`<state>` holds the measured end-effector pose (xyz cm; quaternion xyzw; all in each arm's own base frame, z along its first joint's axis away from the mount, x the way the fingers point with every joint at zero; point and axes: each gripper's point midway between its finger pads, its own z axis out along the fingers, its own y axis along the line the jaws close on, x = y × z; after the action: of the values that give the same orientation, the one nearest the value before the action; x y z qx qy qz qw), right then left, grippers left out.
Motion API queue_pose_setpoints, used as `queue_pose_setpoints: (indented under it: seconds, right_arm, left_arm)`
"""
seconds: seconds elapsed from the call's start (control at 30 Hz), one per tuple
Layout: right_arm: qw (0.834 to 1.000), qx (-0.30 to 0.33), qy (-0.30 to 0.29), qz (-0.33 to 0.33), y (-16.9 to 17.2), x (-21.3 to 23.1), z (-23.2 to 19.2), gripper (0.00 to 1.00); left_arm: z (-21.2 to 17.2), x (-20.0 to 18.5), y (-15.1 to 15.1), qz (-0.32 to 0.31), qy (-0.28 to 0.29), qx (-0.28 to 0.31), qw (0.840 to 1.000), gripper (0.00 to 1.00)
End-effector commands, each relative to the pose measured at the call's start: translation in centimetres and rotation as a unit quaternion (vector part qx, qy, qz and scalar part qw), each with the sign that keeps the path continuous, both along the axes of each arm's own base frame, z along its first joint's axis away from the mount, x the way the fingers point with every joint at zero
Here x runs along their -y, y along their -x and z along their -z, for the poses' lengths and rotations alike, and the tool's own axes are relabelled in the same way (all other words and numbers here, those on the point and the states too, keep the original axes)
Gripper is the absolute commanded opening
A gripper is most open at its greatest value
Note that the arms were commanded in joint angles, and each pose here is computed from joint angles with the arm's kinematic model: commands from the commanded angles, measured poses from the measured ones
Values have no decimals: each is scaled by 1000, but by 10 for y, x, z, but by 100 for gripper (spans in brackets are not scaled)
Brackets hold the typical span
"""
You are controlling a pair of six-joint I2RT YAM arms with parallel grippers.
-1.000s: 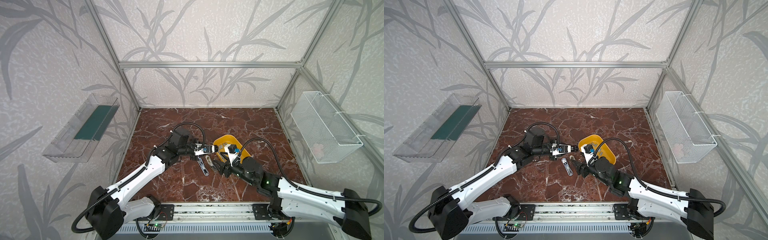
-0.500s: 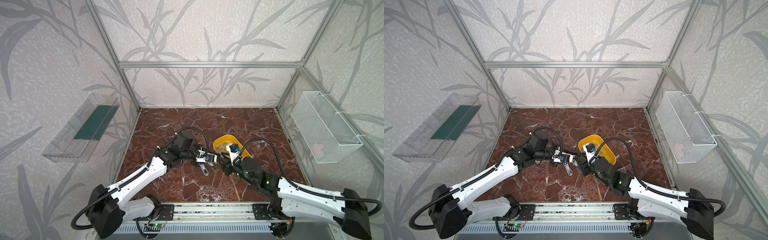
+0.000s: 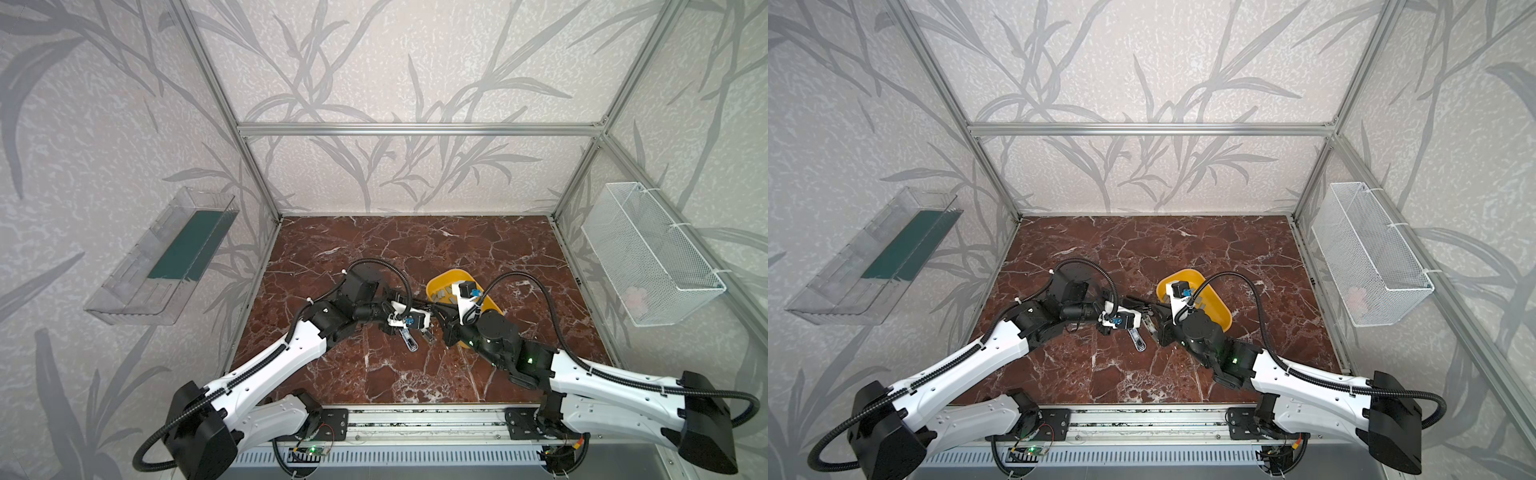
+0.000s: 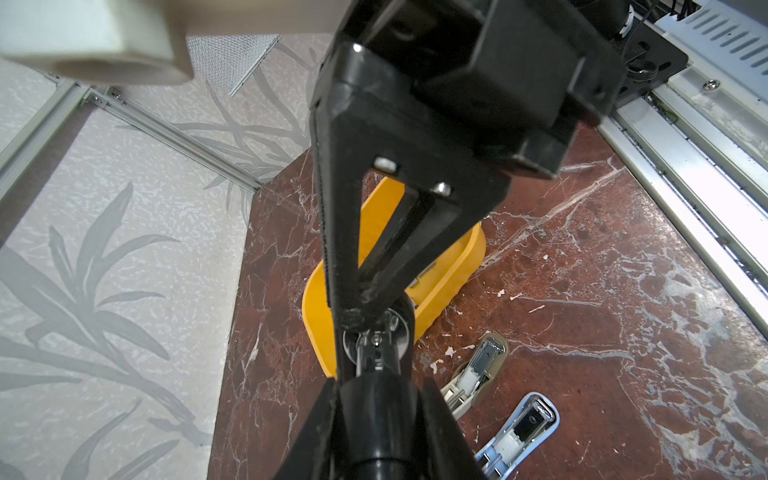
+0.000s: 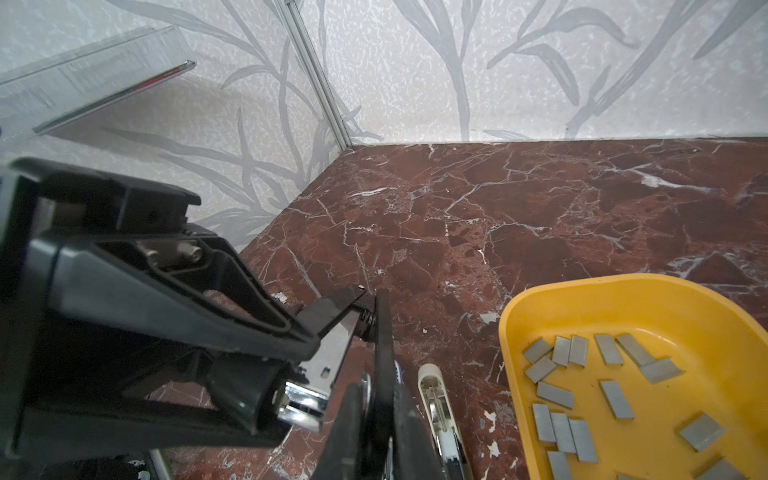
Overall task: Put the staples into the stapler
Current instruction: 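Grasp the black stapler's other end with the right gripper, then hold the black stapler with both grippers and start pulling its halves apart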
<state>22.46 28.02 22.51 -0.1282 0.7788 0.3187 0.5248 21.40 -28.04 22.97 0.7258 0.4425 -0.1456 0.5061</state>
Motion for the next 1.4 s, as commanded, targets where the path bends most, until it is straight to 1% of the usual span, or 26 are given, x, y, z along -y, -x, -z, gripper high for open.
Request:
queue_pose_setpoints:
  seconds: [0.0, 0.03, 0.2, 0.37, 0.53, 0.6, 0.63, 0.7, 0.77, 0.87, 1.0, 1.17, 1.27, 1.37]
  right_arm:
    - [995, -22, 65, 68, -16, 30, 31, 0]
    - [994, -25, 65, 80, -20, 36, 33, 0]
    - [993, -36, 66, 91, -24, 42, 38, 0]
    - [993, -49, 62, 92, -27, 42, 43, 0]
    - [993, -50, 66, 80, -27, 39, 45, 1]
    - [995, -45, 64, 69, -25, 36, 42, 19]
    - [995, -41, 63, 65, -25, 36, 40, 25]
    - [996, -32, 61, 57, -24, 35, 35, 33]
    - [997, -22, 58, 48, -22, 33, 28, 37]
    - [999, -3, 45, 23, -16, 29, 15, 39]
    - [999, 42, 20, -27, -5, 20, -9, 41]
    - [996, 78, 2, -51, 4, 19, -25, 41]
    - [992, 102, -8, -74, 11, 16, -32, 41]
    - [983, 143, -17, -114, 24, 10, -41, 42]
  left_arm:
    - [-42, -3, 8, 33, 72, 27, 996, 0]
    - [-45, -6, 8, 34, 80, 27, 996, 0]
    - [-58, -16, 6, 31, 105, 38, 993, 0]
    - [-64, -20, 9, 42, 121, 36, 991, 0]
    - [-69, -24, 6, 38, 133, 31, 990, 0]
    - [-69, -26, 3, 33, 133, 31, 990, 0]
    - [-68, -27, 2, 30, 131, 33, 990, 0]
    - [-62, -28, 2, 31, 119, 32, 992, 0]
    - [-58, -27, 2, 36, 111, 26, 993, 0]
    - [-53, -25, 2, 41, 104, 14, 994, 0]
    - [-47, -24, -3, 32, 97, 5, 995, 0]
    - [-43, -21, -6, 23, 82, -7, 996, 0]
    - [-44, -21, -7, 20, 80, -6, 997, 0]
    - [-44, -20, -5, 22, 77, -10, 997, 0]
